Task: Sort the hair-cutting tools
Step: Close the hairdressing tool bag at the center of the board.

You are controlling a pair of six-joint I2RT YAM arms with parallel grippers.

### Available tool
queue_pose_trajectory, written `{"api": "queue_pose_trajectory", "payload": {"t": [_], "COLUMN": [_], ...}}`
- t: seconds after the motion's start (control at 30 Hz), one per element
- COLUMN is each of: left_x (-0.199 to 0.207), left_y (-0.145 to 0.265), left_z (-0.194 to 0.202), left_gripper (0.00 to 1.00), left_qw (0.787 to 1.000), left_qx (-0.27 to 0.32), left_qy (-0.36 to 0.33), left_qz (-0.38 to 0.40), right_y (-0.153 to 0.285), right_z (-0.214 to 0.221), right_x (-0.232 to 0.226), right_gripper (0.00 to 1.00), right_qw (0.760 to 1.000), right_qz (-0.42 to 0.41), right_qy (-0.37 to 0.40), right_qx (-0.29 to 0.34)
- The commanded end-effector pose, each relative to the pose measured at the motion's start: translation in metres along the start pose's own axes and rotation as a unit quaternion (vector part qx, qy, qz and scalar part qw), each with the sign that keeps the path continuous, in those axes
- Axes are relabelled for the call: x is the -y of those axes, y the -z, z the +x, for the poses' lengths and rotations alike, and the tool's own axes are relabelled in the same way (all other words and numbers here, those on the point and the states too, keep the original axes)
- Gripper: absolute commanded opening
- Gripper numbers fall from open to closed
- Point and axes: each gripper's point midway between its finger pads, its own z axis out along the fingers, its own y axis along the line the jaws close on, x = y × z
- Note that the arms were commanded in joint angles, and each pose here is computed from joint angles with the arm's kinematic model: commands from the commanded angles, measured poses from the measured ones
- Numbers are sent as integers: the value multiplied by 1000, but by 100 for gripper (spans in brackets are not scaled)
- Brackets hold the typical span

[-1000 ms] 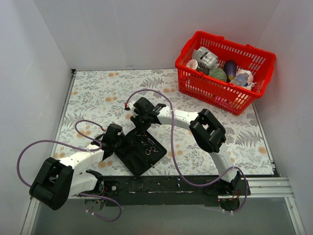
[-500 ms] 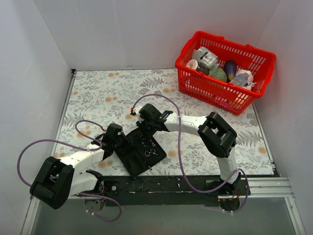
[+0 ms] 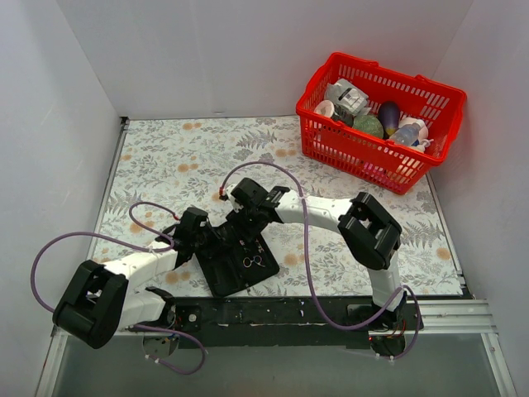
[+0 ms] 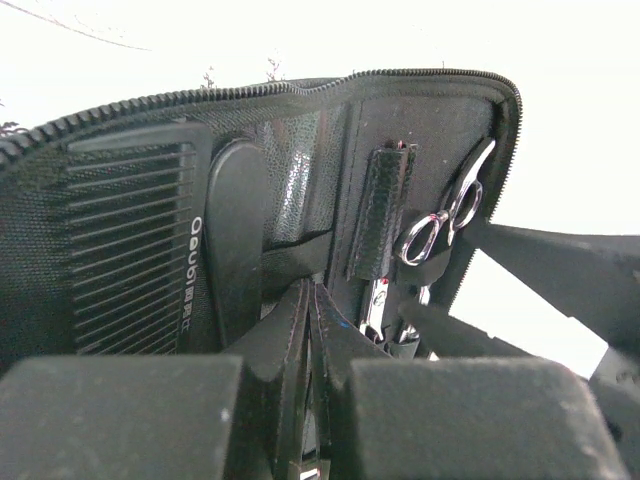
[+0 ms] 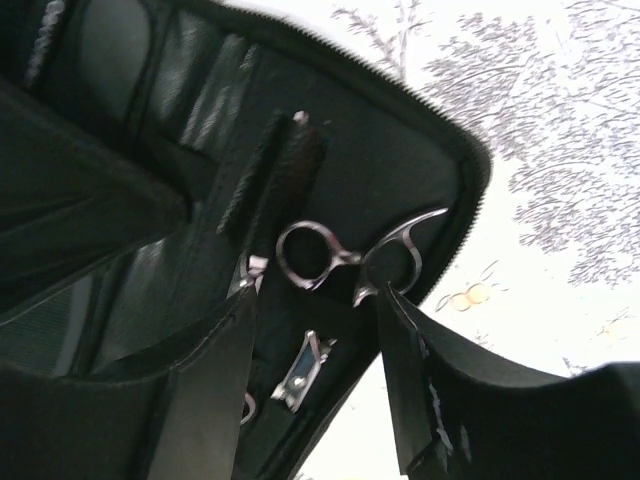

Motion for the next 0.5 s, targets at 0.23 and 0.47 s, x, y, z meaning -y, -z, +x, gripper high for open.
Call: {"api": "queue_pose_trajectory", "payload": {"t": [0.23, 0.47], "left_x": [0, 62], "left_y": [0, 41], "left_z": [-5, -17], "left_gripper": [0, 0], "left_qw": [1000, 998], "left_qx": [7, -7], "left_qy": [-11, -53], "left_qz": [-9, 36], "right_y": [81, 85], "right_z": [-22, 19], "right_x": [-11, -20], "right_gripper": [70, 70], "right_qw": [999, 995], "right_qz": [27, -31], "right_qy": [-39, -87], "right_qx": [9, 22]}}
